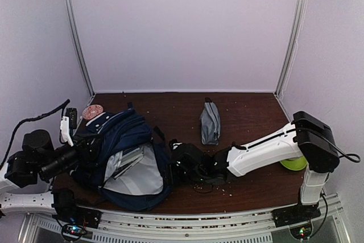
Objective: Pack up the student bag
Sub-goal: Adjust the student bag at the center of the board.
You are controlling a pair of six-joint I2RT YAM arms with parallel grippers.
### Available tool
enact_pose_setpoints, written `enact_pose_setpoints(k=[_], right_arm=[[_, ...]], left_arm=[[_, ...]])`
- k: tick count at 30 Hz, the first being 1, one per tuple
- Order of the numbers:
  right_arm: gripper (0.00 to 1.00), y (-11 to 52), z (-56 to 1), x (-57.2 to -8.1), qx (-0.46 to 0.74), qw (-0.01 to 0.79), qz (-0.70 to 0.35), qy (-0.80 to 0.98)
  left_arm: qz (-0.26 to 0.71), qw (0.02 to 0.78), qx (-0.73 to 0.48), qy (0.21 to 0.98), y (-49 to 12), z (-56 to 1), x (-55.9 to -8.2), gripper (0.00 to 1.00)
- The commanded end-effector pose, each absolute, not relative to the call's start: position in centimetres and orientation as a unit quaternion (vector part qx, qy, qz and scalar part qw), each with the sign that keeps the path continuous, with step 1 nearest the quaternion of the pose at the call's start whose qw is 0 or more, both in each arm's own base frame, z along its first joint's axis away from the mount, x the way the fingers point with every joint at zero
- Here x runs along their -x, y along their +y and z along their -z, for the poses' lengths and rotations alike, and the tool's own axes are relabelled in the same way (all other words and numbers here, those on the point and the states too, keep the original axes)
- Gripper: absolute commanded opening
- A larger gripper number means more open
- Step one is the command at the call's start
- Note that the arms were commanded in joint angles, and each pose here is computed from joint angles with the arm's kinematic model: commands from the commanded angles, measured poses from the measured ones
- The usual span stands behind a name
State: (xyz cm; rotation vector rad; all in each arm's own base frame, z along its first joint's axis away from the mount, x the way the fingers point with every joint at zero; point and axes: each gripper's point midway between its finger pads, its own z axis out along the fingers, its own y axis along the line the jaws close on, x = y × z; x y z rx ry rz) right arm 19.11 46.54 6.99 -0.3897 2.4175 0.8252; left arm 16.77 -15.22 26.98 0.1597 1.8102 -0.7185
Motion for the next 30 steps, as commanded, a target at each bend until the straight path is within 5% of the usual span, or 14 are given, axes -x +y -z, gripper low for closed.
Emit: enact_pose_setpoints(k=[1,7,15,19,26,30], right_arm=[[0.39,45.5,-6.3,-19.7,0.130,0.269,-0.310,0.903],[0.03,41.9,-8.2,-22.8,0.108,0.309,-0.272,0.905],[0.00,37.6,-12.9,-28.7,0.101,0.354,-0.228,0.901],[0.38,37.1,-14.9,-28.4,0.130,0.355,-0.211,0.901],[0.77,29.9,-21.4,-29.9,0.049,0.487,-0.154,0.858],[0.99,26.5,-21.5,-32.3,0.018,0.485,-0.102,0.868]], left_arm=[[0.383,0.596,-0.010,0.706,-15.2,-31.6,-16.9,0.00],[0.398,0.577,-0.014,0.713,-17.0,-29.8,-17.1,0.00],[0.437,0.553,-0.034,0.709,-20.8,-29.4,-17.3,0.00],[0.437,0.546,-0.043,0.713,-21.7,-29.2,-17.4,0.00],[0.432,0.560,-0.028,0.706,-20.3,-29.1,-17.4,0.00],[0.430,0.558,-0.027,0.709,-20.0,-28.7,-17.3,0.00]])
